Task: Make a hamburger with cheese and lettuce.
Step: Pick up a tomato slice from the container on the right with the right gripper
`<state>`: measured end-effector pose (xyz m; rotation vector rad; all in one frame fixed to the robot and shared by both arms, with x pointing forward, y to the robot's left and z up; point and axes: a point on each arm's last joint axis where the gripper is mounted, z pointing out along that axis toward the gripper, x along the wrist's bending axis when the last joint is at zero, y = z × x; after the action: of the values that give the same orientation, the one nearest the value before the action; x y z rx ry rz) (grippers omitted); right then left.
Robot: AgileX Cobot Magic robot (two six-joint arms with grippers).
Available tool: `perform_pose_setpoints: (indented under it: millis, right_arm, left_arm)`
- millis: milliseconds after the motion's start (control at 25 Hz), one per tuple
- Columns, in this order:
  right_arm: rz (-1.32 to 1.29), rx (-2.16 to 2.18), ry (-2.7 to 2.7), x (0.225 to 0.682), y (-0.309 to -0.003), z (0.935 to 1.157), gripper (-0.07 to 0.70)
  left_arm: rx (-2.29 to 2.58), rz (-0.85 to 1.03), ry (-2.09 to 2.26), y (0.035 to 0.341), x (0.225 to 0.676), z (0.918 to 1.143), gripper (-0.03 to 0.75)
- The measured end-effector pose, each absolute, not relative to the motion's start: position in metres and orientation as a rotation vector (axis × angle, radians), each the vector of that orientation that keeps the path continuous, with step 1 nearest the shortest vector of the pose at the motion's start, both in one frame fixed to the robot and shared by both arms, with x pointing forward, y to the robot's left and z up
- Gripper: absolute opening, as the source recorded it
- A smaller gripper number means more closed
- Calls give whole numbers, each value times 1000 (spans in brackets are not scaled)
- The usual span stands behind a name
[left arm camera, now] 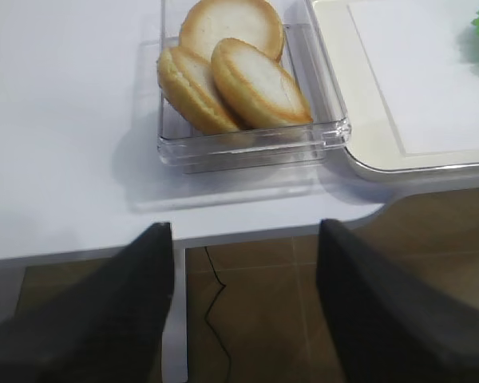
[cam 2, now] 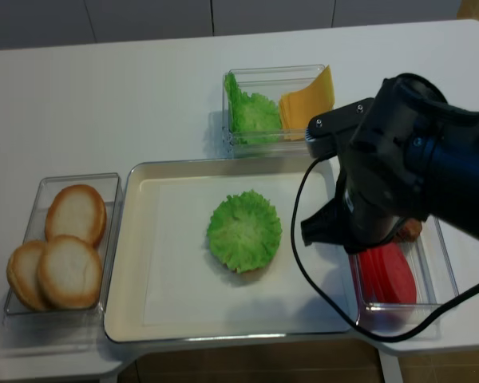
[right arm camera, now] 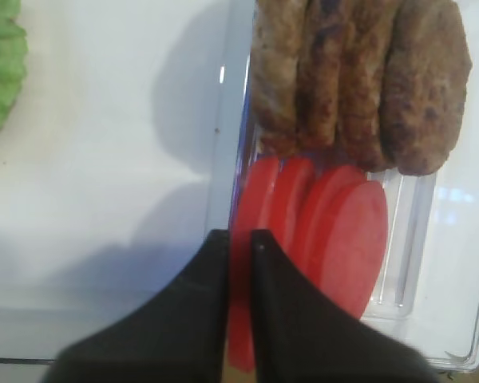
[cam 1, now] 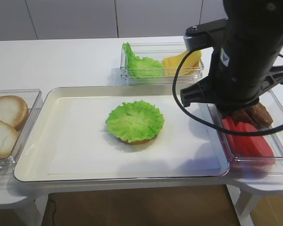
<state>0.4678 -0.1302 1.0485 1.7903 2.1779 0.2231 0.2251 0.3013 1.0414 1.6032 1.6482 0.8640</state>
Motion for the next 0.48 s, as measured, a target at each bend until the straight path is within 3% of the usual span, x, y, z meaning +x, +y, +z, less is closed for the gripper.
perform_pose_setpoints:
  millis: [480]
  right_arm:
    - [344, 1807, 2150, 457, -138, 1072, 40]
  left_arm:
    - [1603, 864, 1648, 301, 225, 1041, 423]
